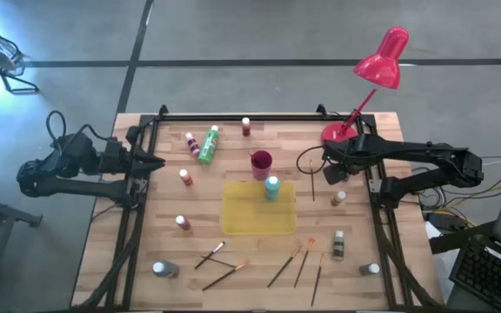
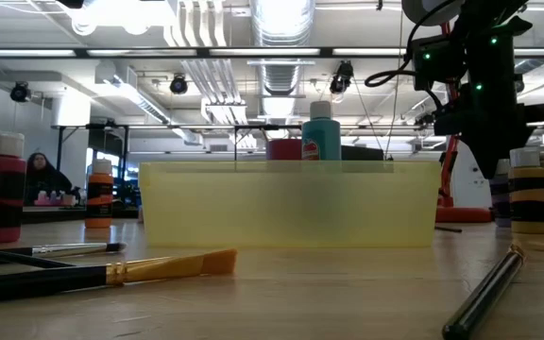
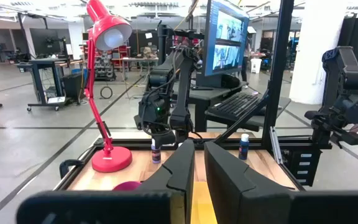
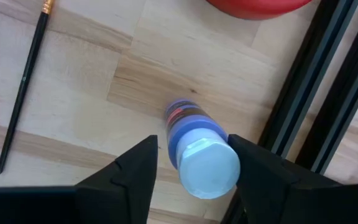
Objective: Pick & Place Paint Supplies
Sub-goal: Put the small purple paint bottle into the yellow bin
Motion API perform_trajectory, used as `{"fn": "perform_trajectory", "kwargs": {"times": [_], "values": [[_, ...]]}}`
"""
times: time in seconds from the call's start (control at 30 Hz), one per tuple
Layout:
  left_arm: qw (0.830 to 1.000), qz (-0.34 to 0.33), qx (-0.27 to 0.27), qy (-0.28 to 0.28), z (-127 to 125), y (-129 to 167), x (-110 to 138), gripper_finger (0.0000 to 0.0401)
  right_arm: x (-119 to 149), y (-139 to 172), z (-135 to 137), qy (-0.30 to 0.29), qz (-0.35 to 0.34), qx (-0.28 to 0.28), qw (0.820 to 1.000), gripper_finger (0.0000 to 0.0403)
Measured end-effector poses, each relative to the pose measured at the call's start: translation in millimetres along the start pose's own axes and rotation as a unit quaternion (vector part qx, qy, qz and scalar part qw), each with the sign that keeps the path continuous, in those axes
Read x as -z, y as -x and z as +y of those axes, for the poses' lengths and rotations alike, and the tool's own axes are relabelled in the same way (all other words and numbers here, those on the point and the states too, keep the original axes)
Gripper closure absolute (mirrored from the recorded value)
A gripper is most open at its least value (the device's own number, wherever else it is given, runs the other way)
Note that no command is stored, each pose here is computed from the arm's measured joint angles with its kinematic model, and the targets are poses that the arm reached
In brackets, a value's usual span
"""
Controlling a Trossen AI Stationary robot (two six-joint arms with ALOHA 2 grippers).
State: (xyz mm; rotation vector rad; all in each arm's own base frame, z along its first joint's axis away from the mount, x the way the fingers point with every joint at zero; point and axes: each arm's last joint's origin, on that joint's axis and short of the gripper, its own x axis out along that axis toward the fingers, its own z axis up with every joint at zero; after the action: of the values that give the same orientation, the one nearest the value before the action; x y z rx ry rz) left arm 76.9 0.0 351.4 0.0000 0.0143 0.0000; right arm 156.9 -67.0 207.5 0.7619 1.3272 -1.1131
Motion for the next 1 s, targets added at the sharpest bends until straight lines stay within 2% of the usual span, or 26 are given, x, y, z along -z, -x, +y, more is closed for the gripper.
{"fn": "perform_trajectory", "kwargs": {"times": [0.2, 0.5, 0.8, 1.0], "values": [[1.000, 0.000, 0.000, 0.000, 0.0, 0.1, 0.0, 0.0355, 0.4, 0.0, 0.0, 0.000, 0.004, -0.002, 1.000, 0.0221], [1.000, 0.000, 0.000, 0.000, 0.0, 0.1, 0.0, 0.0355, 1.8, 1.0, -1.6, 0.004, 0.012, 0.005, 1.000, 0.0291], [1.000, 0.000, 0.000, 0.000, 0.0, 0.0, 0.0, 0.0355, 0.7, 2.7, -1.2, 0.026, 0.008, 0.006, 1.000, 0.0291], [1.000, 0.000, 0.000, 0.000, 0.0, 0.0, 0.0, 0.0355, -2.9, 14.6, 2.3, 0.040, -0.010, -0.013, 0.999, 0.0291]]}}
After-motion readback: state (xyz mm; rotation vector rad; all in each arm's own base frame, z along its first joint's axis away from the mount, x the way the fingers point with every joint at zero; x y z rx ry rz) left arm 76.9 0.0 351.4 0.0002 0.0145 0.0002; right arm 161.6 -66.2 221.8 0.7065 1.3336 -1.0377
